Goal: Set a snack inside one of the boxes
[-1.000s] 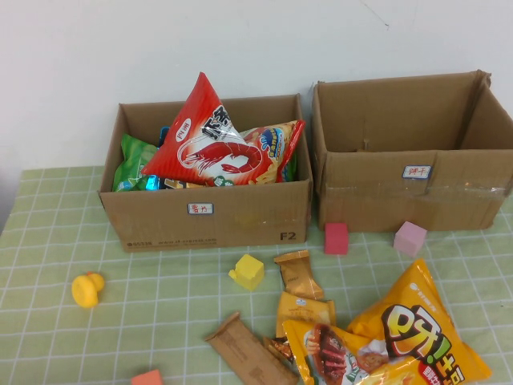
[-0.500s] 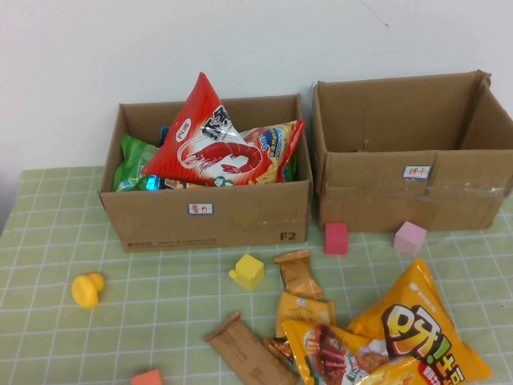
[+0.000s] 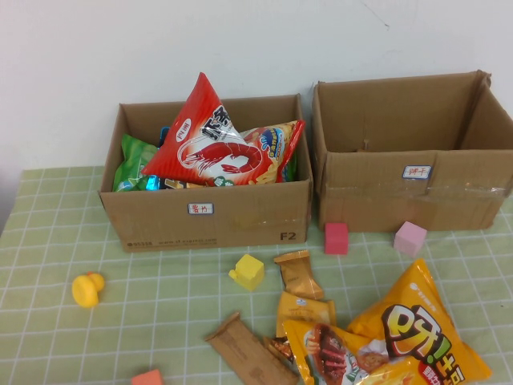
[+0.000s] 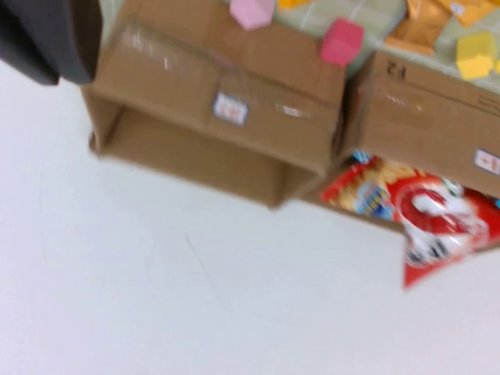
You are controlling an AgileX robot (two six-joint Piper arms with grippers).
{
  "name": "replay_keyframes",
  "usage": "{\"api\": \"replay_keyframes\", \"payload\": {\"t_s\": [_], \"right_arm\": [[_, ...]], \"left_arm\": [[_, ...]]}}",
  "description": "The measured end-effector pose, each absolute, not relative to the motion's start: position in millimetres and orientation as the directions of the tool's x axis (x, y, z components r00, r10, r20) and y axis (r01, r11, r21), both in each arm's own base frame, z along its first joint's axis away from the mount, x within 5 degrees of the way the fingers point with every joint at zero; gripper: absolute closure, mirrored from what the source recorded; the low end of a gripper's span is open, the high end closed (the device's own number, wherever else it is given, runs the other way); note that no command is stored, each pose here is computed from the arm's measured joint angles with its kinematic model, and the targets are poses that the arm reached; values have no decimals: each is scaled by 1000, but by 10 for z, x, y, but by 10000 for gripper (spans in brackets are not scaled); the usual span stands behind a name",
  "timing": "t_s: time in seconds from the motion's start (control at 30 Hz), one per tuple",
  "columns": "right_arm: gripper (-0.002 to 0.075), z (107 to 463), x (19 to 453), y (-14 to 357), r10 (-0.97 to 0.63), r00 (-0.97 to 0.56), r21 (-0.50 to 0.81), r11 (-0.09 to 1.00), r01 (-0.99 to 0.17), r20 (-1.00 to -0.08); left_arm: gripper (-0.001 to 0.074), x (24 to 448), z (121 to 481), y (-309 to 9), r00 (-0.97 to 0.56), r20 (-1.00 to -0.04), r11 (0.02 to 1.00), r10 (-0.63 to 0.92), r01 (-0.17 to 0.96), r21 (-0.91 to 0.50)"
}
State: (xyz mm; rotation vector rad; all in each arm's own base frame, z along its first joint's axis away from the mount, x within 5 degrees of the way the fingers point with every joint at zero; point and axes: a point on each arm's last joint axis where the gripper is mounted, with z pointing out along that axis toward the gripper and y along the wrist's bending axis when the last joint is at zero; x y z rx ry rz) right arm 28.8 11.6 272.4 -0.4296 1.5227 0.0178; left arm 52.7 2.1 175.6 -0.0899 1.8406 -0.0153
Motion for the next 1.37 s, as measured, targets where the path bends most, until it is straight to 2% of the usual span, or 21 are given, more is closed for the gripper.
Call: {"api": "replay_keyframes", "payload": {"t_s": [0.17, 0.37, 0.57, 0.77, 1.37], "right_arm": [[726, 2423, 400, 82, -148, -69, -133, 973, -186, -987], [726, 2135, 474, 22, -90, -170, -84, 995, -46, -981], [726, 1797, 532, 9, -5, -233, -3, 1000, -10, -972], [726, 1742, 532, -10, 70, -259, 64, 997, 30, -963], [726, 1696, 513, -26, 81, -319, 68, 996, 54, -944]], "left_arm": [[738, 527, 1756, 21, -266, -962, 997, -70, -54, -58], [737, 527, 1756, 21, -266, -962, 997, -70, -54, -58], [737, 527, 1756, 21, -266, -962, 997, -70, -54, -58], [738, 527, 1756, 21, -266, -962, 997, -70, -54, -58], [737, 527, 1756, 20, -266, -961, 997, -70, -54, -58]]}}
